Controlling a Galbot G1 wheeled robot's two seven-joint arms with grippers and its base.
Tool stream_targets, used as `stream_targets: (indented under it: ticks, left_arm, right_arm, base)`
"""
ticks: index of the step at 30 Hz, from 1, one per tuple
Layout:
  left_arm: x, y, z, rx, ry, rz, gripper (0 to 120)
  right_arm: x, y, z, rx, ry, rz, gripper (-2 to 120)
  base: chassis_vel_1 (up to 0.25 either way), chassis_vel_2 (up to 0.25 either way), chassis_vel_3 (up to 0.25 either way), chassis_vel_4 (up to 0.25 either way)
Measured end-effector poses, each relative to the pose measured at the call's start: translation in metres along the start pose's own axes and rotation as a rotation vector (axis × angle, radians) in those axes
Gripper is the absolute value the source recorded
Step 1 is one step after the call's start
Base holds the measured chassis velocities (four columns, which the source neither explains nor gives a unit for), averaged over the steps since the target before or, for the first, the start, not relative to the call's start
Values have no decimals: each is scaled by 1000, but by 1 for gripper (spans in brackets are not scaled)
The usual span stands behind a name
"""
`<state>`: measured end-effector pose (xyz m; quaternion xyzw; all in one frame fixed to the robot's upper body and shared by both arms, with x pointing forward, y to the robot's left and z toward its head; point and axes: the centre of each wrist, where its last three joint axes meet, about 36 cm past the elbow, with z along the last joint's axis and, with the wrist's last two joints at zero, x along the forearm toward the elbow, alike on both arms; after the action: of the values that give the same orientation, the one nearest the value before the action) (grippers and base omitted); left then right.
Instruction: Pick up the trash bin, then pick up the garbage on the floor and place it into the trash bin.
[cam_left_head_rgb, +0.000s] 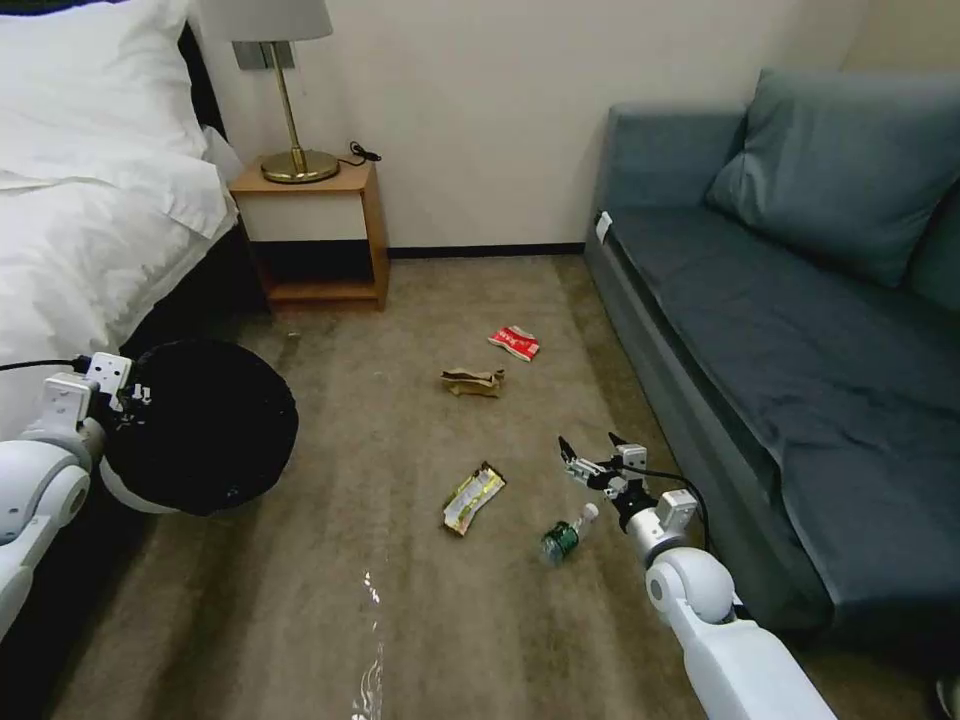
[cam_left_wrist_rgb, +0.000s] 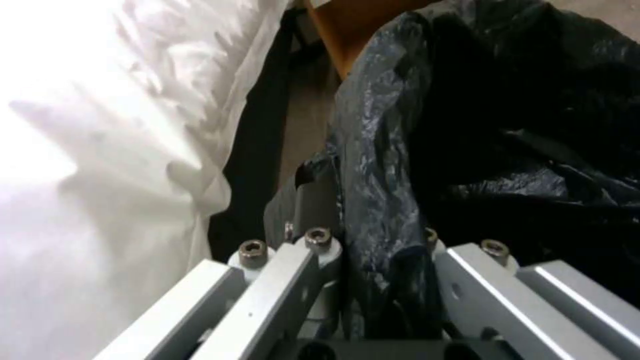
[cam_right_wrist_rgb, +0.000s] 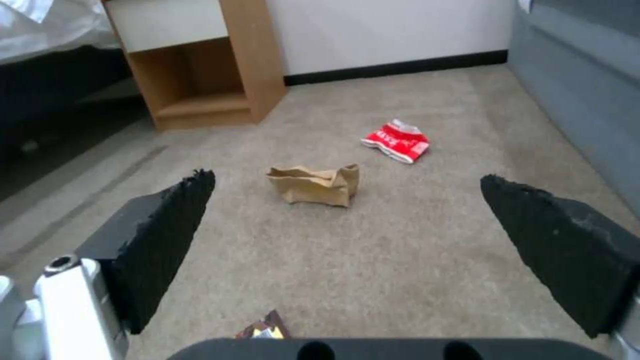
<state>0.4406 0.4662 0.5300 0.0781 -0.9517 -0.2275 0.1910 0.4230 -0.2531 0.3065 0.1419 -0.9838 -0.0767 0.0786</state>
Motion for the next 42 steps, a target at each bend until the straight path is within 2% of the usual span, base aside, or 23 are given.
stream_targets:
  ticks: [17, 23, 25, 28, 30, 33, 38, 39, 42]
  left_arm:
    - [3, 6, 3, 4, -6, -6, 4]
    - [5, 8, 6, 4, -7, -15, 4]
    - [6, 5, 13, 4, 0, -15, 4]
    - [6, 3, 16, 10, 3, -14, 4]
    - [7, 2, 18, 26, 2, -14, 4]
    - [7, -1, 18, 36, 0, -12, 4]
    - [9, -8, 23, 38, 0, -13, 4]
    - [8, -14, 28, 40, 0, -14, 4]
    - [7, -22, 36, 46, 9, -9, 4]
  right_arm:
    - [-4, 4, 2, 4, 25, -7, 100]
    - [-15, 9, 4, 0, 95, 9, 100]
    - [-34, 24, 4, -50, 177, 38, 100]
    - [-44, 33, 6, -78, 234, 58, 100]
    - [-53, 43, 10, -121, 332, 118, 100]
    - [-52, 44, 15, -133, 384, 151, 100]
    - [-44, 25, 23, -117, 447, 218, 100]
    - [-42, 17, 24, -134, 473, 252, 100]
    - [-44, 19, 27, -172, 487, 267, 100]
  base:
    - [-16, 19, 12, -17]
    - [0, 0, 0, 0]
    - [0, 0, 0, 0]
    - [0, 0, 0, 0]
    - [0, 0, 0, 0]
    - [0, 0, 0, 0]
    - [0, 0, 0, 0]
    - [0, 0, 0, 0]
    - [0, 0, 0, 0]
